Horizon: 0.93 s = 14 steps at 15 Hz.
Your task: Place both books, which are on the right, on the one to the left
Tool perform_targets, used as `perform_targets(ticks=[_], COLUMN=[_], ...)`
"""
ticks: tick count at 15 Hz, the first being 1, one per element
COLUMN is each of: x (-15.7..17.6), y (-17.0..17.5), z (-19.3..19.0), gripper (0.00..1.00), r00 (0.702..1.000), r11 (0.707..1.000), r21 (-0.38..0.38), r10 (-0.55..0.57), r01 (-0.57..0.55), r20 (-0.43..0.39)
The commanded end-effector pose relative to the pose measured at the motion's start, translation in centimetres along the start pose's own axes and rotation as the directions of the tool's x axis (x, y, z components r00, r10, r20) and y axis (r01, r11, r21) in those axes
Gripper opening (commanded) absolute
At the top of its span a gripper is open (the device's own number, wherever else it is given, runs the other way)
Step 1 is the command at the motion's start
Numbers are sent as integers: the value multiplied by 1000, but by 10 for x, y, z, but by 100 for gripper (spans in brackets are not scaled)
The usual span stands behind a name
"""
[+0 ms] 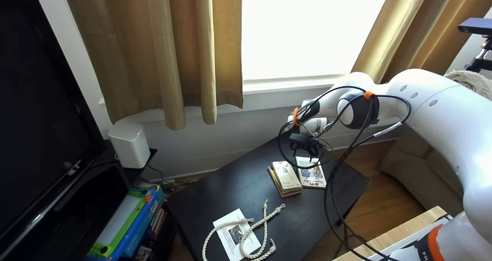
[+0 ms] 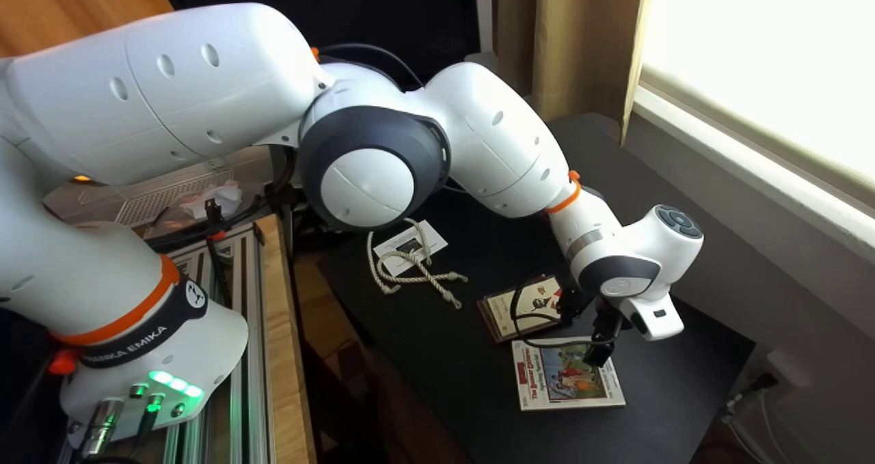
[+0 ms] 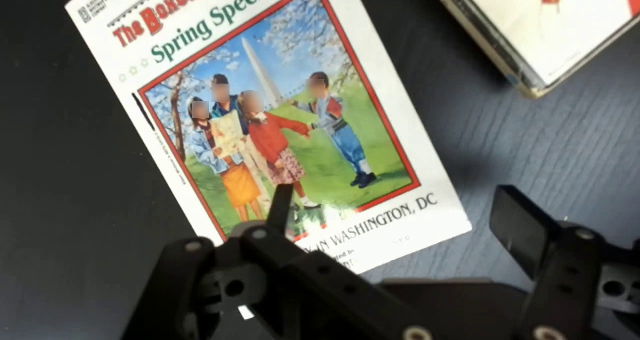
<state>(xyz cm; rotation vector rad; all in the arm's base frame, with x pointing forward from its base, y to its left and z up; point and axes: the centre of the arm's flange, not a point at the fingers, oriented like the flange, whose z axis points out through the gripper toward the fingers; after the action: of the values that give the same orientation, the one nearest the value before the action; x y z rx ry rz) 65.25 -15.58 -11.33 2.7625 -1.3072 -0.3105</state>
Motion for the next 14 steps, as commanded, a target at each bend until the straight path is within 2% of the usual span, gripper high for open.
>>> perform_targets(ticks=[1,6,7,8,10,14], x=[4,-2,-3,-3,-4,-3], y=[-11,-12,-11,-11,-8,-8], z=[29,46,49,52,56,56], gripper=[100,100,97,74,70,39], r00=[990,964,959,956,951,946], r11=[989,964,960,957,953,950], r21=[-58,-62,-70,-71,-78,-72], r10=[-138,-261,-276,-285,-299,-309], r01=[137,257,272,280,293,303], r20=[-18,-59,-64,-73,-83,-95])
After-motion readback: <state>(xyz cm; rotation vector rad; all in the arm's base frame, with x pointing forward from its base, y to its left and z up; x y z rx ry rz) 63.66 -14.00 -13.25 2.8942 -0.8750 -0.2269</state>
